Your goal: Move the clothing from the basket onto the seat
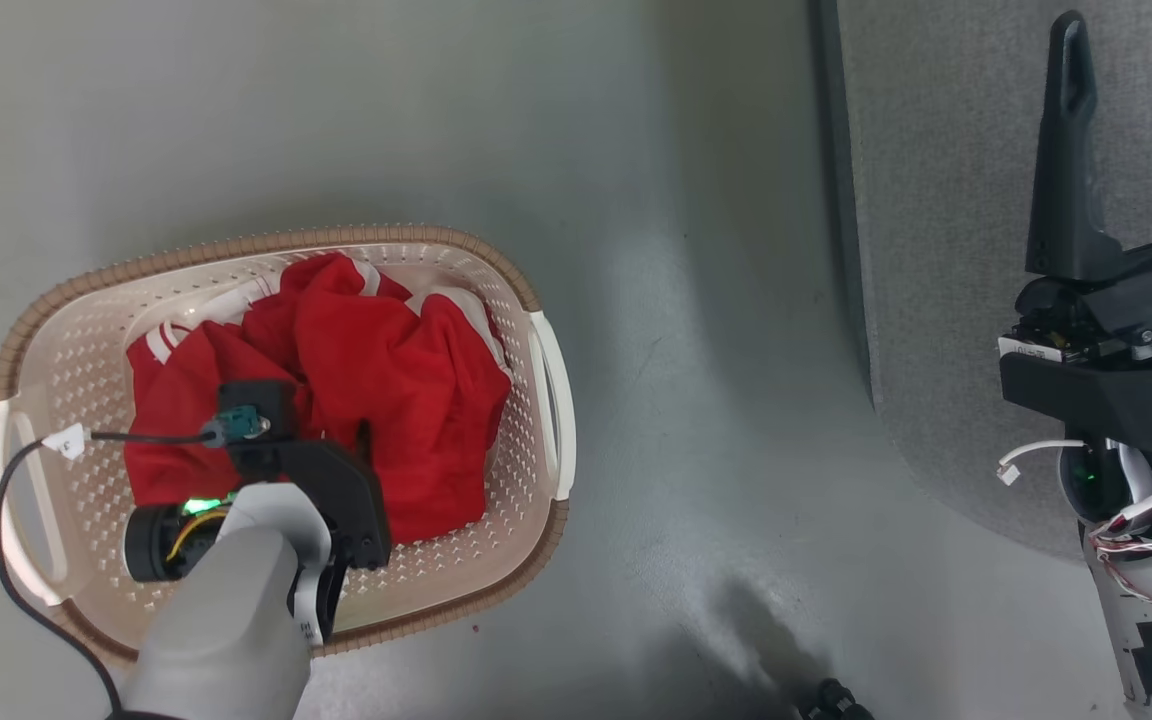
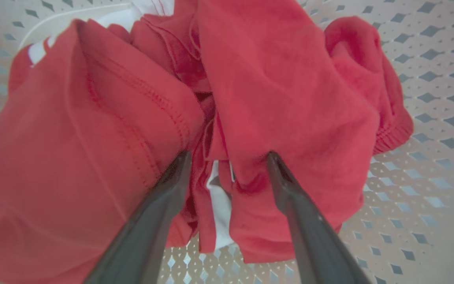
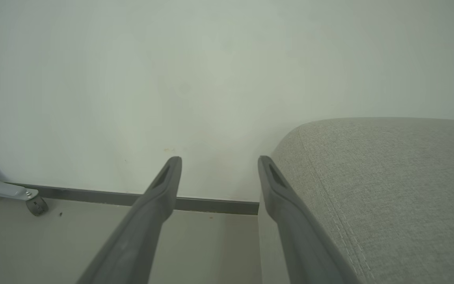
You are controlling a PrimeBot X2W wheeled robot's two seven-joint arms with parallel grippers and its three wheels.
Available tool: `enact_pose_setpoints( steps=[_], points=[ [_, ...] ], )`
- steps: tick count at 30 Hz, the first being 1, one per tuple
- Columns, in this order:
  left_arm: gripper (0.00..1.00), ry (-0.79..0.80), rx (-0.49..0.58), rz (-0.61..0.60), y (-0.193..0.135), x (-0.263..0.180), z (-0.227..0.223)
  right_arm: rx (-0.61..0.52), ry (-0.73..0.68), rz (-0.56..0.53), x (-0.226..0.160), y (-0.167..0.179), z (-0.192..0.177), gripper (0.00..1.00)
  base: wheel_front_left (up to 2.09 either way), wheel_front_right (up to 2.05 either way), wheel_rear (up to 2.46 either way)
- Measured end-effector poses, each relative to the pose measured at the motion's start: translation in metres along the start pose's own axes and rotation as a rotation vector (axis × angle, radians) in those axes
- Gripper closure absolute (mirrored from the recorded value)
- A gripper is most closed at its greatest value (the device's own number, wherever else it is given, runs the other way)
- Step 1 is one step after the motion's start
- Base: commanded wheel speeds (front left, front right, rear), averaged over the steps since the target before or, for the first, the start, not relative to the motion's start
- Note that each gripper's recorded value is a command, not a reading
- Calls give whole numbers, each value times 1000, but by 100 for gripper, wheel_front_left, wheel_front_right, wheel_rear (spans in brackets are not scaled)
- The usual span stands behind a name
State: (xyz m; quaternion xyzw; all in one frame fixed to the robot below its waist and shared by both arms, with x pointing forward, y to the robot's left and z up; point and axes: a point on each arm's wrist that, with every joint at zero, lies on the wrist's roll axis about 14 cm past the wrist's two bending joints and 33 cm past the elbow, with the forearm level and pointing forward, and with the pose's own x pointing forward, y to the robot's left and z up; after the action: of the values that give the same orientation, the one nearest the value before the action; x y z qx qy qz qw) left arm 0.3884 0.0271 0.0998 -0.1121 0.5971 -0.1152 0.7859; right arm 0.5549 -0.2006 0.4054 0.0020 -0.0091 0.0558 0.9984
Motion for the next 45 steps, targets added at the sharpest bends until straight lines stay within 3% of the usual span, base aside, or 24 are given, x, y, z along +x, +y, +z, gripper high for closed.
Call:
enact_pose_setpoints(
  steps=[14,15,16,17,32,45],
  points=[
    [0,-11,11,-36,-4,19,4,9,33,-4,2,-2,-25,0,0,0,0],
    [35,-9,10,-39,-4,19,3,11,34,-3,2,-2,-26,0,0,0,0],
    [81,-3,8,-39,-3,19,1,11,35,-3,2,-1,-27,0,0,0,0],
    [100,3,8,-35,-2,19,-1,11,35,-2,2,-1,-27,0,0,0,0],
    [100,-45,53,-47,-3,3,10,19,44,4,2,1,-24,0,0,0,0],
    [100,-208,107,-49,-8,-38,53,31,67,25,-11,12,-10,0,0,0,0]
  ],
)
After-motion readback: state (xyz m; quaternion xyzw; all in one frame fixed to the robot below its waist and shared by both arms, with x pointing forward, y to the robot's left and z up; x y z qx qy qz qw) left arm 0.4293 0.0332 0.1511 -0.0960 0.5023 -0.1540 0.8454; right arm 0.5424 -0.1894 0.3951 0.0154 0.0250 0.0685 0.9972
